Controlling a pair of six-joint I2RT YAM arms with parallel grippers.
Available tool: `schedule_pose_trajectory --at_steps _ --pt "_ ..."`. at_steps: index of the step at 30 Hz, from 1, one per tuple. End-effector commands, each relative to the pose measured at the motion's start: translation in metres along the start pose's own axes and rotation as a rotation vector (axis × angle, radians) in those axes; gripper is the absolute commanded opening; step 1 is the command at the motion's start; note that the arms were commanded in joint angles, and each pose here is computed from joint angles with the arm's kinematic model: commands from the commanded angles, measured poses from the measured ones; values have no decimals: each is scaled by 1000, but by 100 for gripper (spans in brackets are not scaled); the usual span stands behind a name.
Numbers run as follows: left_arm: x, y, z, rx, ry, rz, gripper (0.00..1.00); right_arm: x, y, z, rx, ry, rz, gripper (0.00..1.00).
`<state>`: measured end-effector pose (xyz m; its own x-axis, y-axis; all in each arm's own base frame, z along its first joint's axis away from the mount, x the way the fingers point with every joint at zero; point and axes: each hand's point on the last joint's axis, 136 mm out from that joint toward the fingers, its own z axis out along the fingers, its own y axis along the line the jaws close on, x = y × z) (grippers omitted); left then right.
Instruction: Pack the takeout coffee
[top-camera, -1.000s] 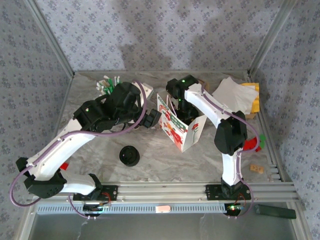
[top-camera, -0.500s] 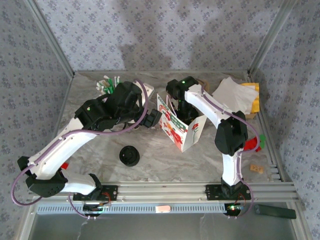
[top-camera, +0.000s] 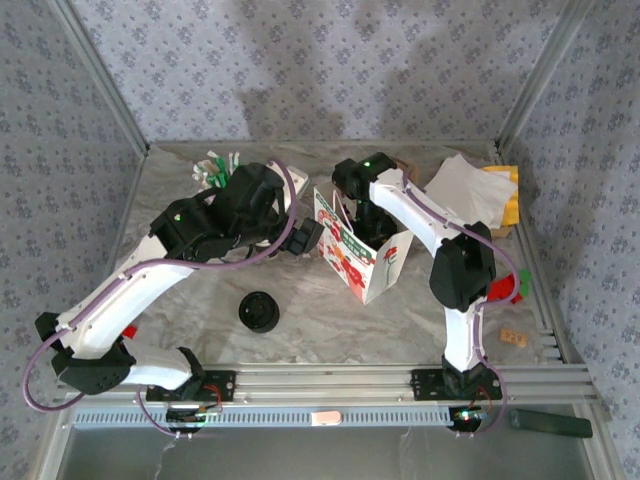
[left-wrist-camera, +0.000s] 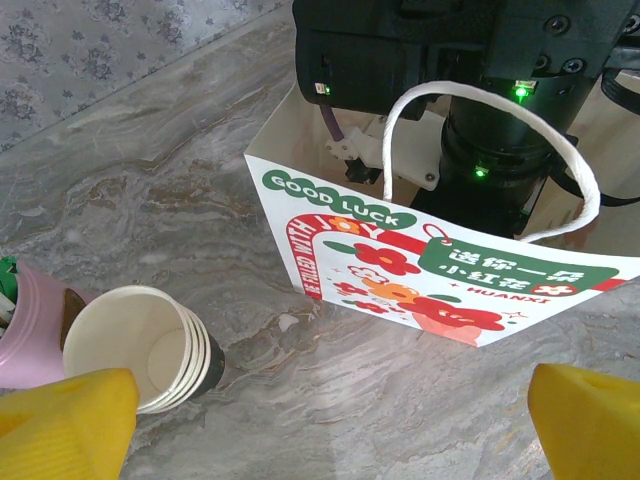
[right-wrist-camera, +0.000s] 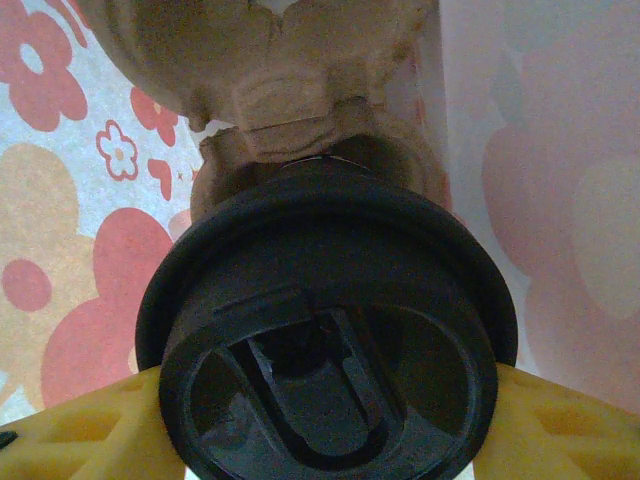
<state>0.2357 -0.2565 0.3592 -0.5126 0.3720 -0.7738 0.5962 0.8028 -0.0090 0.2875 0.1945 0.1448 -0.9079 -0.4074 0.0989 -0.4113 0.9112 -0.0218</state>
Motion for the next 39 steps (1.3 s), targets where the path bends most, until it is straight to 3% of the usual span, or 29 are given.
schedule_pose_trajectory --at_steps 1,14,39 --pt "-8 4 -13 -2 -28 1 100 4 -6 -14 21 -22 -12 66" --pt "-10 2 -13 5 -35 -2 100 7 -7 -26 33 -41 -15 80" --pt "-15 -4 -11 27 -40 -1 100 7 -6 -56 15 -94 -11 84"
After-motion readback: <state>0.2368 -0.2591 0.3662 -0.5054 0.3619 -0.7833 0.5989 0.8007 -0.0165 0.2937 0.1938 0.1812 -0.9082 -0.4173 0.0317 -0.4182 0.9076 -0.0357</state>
